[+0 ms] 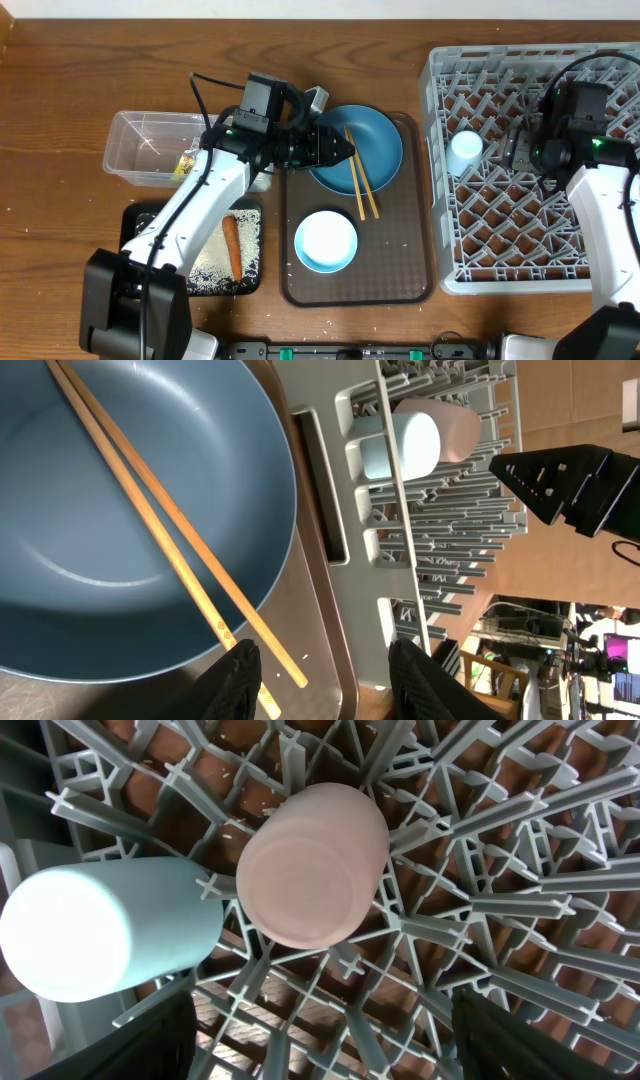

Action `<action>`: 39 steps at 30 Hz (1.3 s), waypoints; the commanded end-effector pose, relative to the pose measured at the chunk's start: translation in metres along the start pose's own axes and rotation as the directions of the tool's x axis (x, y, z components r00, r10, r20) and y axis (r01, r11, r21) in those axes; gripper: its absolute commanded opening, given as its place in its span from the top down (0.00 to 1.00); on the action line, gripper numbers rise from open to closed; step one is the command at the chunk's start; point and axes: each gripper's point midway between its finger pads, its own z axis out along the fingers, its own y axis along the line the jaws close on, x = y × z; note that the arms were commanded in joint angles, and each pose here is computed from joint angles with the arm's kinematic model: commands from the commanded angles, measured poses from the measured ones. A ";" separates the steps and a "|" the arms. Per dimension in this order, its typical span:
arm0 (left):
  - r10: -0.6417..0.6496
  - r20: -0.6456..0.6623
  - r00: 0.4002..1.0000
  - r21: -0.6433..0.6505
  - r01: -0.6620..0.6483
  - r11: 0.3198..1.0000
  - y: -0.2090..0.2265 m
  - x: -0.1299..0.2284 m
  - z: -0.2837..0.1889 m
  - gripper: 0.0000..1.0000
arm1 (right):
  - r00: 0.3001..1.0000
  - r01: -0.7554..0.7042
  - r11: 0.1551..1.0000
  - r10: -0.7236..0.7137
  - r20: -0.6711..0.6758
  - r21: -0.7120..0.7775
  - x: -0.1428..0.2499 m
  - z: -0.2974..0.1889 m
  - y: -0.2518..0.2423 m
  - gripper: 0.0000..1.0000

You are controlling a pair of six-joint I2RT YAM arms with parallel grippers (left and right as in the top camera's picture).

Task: Sort waste into correct bins and load items into the dishwasher rack
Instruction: 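Release the pink cup upside down beside the light-blue cup, then move the right gripper left over the blue plate's chopsticks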

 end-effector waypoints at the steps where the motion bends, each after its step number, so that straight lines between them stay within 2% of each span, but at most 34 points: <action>1: 0.017 0.003 1.000 -0.006 -0.017 1.000 -0.001 -0.001 0.000 0.56 | 1.000 -0.012 1.000 0.012 0.000 0.004 0.000 0.000 -0.002 0.20; 5: 0.017 0.003 1.000 -0.007 -0.017 1.000 -0.001 -0.001 0.000 0.55 | 1.000 -0.012 0.999 0.012 -0.003 -0.041 0.000 0.000 0.006 0.21; 8: 0.014 0.018 1.000 -0.047 -0.013 0.999 0.006 -0.003 0.000 0.55 | 1.000 0.008 0.978 -0.009 -0.002 -0.211 0.000 -0.004 0.035 0.21; 11: 0.009 0.026 1.000 -0.079 -0.007 0.997 0.012 -0.004 -0.001 0.56 | 0.994 0.110 0.906 -0.103 0.039 -0.408 -0.001 -0.015 0.070 0.21; 15: 0.003 0.022 1.000 -0.084 -0.001 0.996 0.013 -0.003 -0.001 0.56 | 0.989 0.147 0.800 -0.129 0.073 -0.582 0.000 -0.032 0.101 0.21; 24: 0.000 0.018 1.000 -0.086 0.001 0.996 0.014 -0.002 -0.001 0.56 | 0.980 0.193 0.758 -0.182 0.083 -0.623 0.008 -0.040 0.126 0.19; 29: -0.002 0.017 1.000 -0.088 0.004 0.996 0.014 -0.001 -0.001 0.56 | 0.959 0.272 0.708 -0.259 0.119 -0.652 0.017 -0.049 0.159 0.10; 31: -0.003 0.020 1.000 -0.098 0.005 0.995 0.016 -0.001 -0.001 0.56 | 0.948 0.304 0.685 -0.288 0.137 -0.662 0.021 -0.053 0.172 0.01; 39: -0.006 0.019 1.000 -0.106 0.008 0.994 0.017 -0.001 -0.001 0.56 | 0.899 0.415 0.601 -0.388 0.205 -0.683 0.040 -0.069 0.218 0.01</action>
